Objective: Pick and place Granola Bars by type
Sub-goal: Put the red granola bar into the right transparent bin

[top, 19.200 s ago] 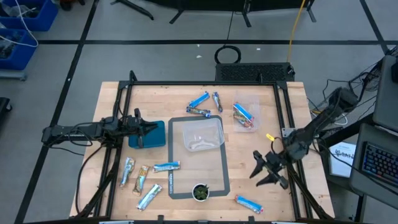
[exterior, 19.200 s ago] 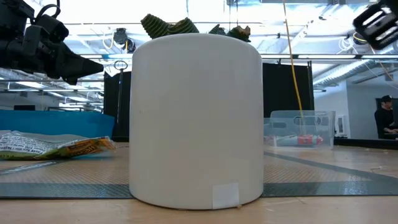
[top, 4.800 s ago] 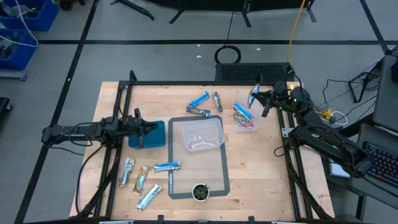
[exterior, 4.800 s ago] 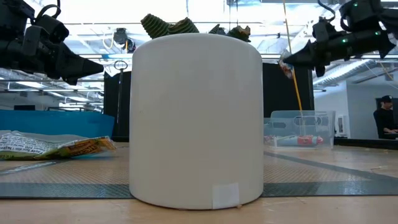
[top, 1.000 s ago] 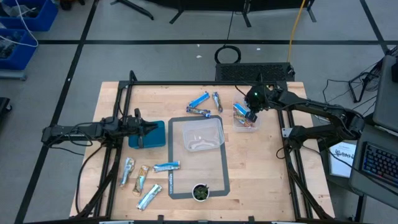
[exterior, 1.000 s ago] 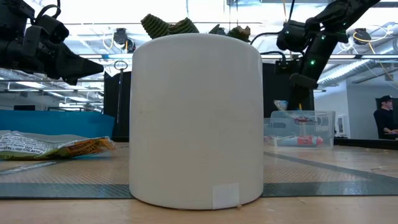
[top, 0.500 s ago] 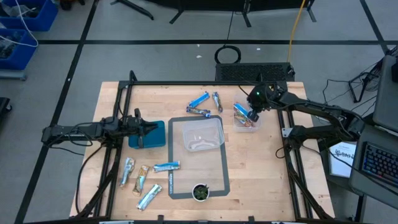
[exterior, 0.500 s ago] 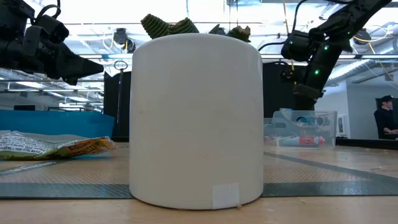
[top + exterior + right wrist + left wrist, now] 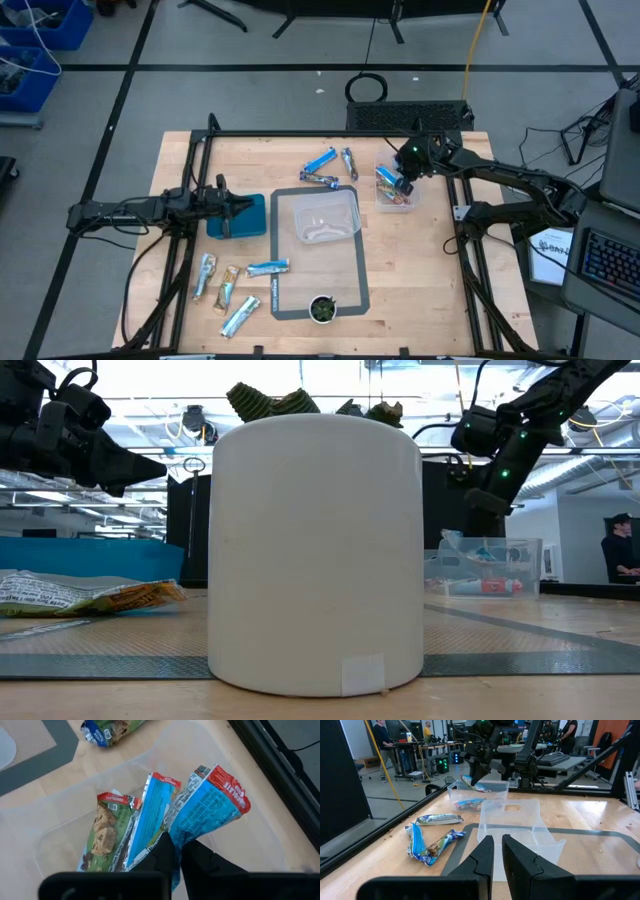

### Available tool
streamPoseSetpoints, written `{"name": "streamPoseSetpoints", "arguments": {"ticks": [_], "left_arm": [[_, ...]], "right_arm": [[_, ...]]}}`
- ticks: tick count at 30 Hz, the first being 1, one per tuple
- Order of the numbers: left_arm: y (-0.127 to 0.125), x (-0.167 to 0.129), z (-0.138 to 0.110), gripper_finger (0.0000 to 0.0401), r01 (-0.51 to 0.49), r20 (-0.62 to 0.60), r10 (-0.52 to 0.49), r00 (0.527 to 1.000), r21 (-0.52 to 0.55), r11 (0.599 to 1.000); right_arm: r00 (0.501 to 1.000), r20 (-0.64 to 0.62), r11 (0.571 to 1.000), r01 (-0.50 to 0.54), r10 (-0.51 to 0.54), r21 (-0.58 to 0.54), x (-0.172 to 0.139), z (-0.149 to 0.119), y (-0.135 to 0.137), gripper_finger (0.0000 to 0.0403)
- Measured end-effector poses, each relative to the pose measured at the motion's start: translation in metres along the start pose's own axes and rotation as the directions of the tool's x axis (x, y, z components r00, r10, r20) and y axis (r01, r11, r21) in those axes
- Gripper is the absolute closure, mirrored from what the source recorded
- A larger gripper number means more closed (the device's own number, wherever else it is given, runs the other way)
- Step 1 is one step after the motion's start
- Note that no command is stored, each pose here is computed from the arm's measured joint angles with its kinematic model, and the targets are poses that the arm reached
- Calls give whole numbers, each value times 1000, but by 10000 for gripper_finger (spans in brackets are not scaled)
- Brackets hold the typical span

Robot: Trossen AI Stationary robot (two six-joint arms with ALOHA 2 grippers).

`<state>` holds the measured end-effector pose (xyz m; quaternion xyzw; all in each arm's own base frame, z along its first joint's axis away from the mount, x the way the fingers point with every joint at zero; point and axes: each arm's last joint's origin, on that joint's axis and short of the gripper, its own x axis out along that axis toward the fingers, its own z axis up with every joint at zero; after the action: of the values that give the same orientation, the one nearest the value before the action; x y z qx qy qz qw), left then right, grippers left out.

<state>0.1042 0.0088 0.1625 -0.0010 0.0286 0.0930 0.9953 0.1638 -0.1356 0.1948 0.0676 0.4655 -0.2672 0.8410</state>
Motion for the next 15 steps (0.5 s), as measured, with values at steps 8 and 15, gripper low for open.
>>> {"name": "streamPoseSetpoints", "arguments": {"ticks": [8, 15], "left_arm": [[0, 0, 0, 359, 0, 0, 0, 1000, 0, 1000], [0, 0, 0, 359, 0, 0, 0, 1000, 0, 1000]], "right_arm": [[1000, 19, 1000, 6, -6, 27, 0, 2, 0, 322], [1000, 19, 1000, 6, -7, 27, 0, 2, 0, 289]]}}
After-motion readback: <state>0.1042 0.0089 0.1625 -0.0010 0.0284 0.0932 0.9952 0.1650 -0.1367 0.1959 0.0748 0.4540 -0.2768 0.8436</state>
